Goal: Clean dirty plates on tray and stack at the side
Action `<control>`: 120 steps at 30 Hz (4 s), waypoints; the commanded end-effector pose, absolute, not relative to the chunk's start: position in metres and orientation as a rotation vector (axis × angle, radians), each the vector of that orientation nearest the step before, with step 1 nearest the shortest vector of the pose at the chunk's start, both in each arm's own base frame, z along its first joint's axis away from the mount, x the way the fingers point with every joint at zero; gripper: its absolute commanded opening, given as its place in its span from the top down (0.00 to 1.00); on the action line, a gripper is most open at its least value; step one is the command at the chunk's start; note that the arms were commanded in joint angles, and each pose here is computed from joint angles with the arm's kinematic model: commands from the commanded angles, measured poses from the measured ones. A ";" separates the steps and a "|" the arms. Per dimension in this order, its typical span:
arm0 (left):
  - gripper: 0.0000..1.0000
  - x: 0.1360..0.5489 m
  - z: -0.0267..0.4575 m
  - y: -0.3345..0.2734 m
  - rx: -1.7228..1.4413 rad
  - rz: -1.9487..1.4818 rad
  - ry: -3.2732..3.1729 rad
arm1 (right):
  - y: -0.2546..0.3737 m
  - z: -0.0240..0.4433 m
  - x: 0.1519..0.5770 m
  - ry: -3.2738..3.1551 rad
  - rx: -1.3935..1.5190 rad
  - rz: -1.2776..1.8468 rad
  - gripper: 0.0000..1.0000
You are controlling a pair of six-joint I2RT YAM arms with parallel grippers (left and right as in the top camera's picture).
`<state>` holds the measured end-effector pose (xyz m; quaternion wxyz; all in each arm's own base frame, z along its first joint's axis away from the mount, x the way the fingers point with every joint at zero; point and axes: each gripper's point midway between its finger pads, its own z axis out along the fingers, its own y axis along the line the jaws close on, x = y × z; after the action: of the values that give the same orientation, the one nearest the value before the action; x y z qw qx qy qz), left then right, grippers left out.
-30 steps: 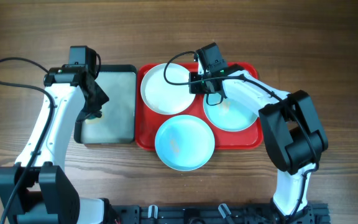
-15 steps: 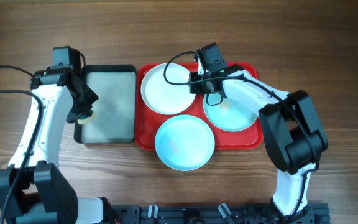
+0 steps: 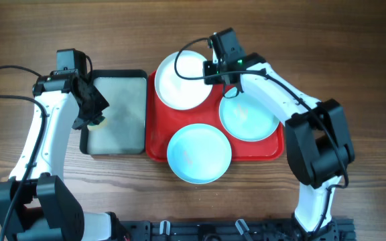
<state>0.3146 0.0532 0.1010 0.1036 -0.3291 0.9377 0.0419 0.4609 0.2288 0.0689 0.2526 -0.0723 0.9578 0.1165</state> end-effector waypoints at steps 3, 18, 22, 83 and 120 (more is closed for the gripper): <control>0.96 0.314 0.099 0.051 -0.938 0.113 2.783 | 0.231 0.144 0.476 2.448 -0.199 0.329 0.96; 0.96 0.312 0.099 0.051 -0.938 0.114 2.789 | 0.318 0.183 0.464 2.215 -0.331 0.300 0.96; 0.96 0.310 0.099 0.051 -0.940 0.117 2.797 | 0.353 0.182 0.454 2.109 -0.450 0.178 0.96; 0.96 0.309 0.098 0.050 -0.947 0.120 2.801 | 0.430 0.284 0.434 1.448 -0.823 -0.217 0.96; 0.96 0.361 0.112 0.007 -0.615 -0.272 2.721 | -0.057 0.136 0.483 2.531 0.610 0.435 0.96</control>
<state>0.3596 0.0148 0.1111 0.1667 -0.2354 0.9540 -0.0821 0.4943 -0.0089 0.1212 0.2415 0.1827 0.9393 0.1614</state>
